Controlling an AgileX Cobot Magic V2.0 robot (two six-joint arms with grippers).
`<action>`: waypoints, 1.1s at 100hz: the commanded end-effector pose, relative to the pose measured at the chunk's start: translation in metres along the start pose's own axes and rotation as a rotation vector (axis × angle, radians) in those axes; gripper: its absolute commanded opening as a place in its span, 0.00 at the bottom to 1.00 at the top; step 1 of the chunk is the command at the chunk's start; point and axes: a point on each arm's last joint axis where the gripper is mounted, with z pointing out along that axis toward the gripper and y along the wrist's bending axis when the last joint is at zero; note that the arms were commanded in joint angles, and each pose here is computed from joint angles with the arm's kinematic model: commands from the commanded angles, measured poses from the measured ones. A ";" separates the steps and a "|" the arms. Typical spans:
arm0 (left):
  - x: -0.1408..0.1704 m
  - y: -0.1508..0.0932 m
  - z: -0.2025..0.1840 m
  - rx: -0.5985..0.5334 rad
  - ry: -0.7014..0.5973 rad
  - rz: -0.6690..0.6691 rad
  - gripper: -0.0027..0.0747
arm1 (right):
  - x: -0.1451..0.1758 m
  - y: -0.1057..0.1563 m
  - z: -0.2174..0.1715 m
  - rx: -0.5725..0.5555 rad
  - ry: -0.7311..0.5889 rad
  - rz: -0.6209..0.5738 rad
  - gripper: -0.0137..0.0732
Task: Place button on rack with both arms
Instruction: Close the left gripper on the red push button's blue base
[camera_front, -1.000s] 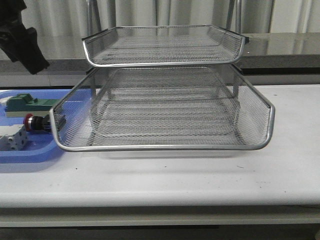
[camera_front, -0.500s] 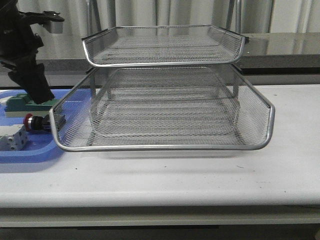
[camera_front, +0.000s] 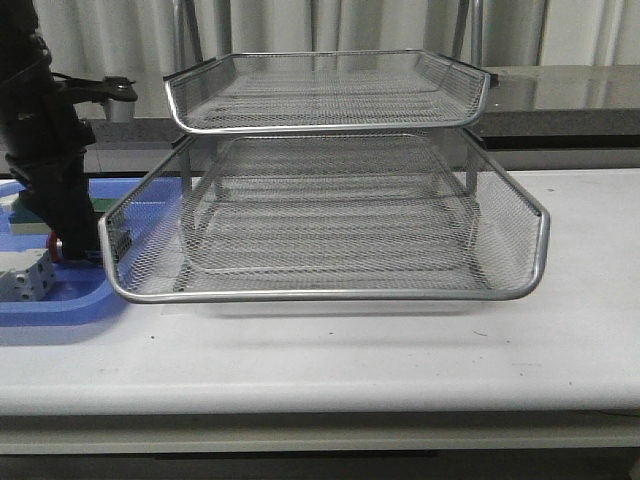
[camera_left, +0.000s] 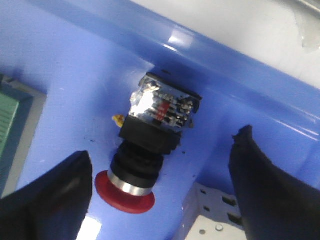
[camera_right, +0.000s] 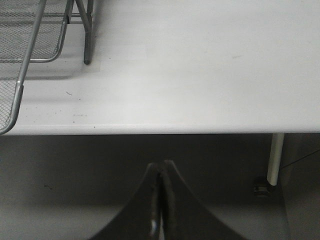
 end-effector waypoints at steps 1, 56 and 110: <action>-0.009 0.002 -0.029 -0.075 -0.062 0.036 0.74 | -0.013 0.000 -0.007 0.000 -0.085 -0.007 0.08; -0.012 0.009 -0.024 -0.137 -0.090 0.090 0.74 | -0.013 0.000 -0.007 0.000 -0.085 -0.007 0.08; -0.011 0.010 0.006 -0.077 -0.080 0.073 0.74 | -0.013 0.000 -0.007 0.000 -0.085 -0.007 0.08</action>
